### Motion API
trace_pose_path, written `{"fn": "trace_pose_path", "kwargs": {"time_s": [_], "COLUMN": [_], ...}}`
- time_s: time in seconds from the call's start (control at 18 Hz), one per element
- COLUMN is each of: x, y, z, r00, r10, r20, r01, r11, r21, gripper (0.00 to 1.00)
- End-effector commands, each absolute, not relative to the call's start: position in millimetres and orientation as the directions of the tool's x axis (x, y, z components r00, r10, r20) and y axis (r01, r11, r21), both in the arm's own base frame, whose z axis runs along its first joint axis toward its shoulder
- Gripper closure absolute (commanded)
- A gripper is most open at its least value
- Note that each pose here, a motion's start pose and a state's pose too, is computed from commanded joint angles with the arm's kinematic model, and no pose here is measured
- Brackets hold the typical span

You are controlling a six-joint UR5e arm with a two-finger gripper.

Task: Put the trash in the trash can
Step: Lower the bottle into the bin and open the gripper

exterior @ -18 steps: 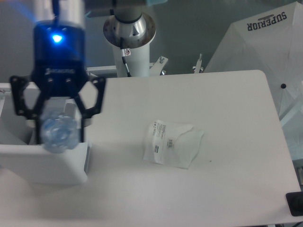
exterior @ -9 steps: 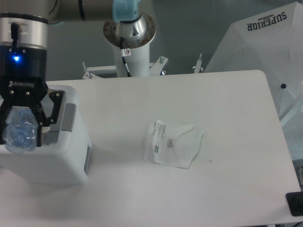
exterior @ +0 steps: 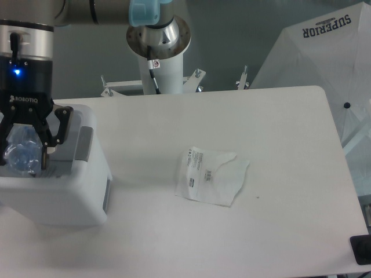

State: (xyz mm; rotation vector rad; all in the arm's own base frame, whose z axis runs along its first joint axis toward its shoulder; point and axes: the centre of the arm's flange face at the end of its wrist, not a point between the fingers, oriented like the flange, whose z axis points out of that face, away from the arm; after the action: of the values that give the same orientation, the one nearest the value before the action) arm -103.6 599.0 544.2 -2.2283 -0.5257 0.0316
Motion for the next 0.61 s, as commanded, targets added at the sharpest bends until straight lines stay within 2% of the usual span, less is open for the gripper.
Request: {"fn": "trace_pose_path", "kwargs": {"time_s": [0.06, 0.39, 0.5, 0.61], "x": [-104.0, -108.6, -141.3, -184.6], "y": [599.6, 588.5, 569.0, 540.9], "z": [545.1, 556.6, 554.8, 532.4], "r00": [0.912, 0.902, 0.855, 0.799], "r10": [0.382, 0.407, 0.509, 0.595], "r20": [0.149, 0.146, 0.102, 0.090], "r01": [0.359, 0.370, 0.403, 0.465], "r11": [-0.569, -0.551, -0.527, -0.515], "r21": [-0.740, -0.748, -0.748, -0.720], "gripper": [0.00, 0.00, 0.00, 0.00]}}
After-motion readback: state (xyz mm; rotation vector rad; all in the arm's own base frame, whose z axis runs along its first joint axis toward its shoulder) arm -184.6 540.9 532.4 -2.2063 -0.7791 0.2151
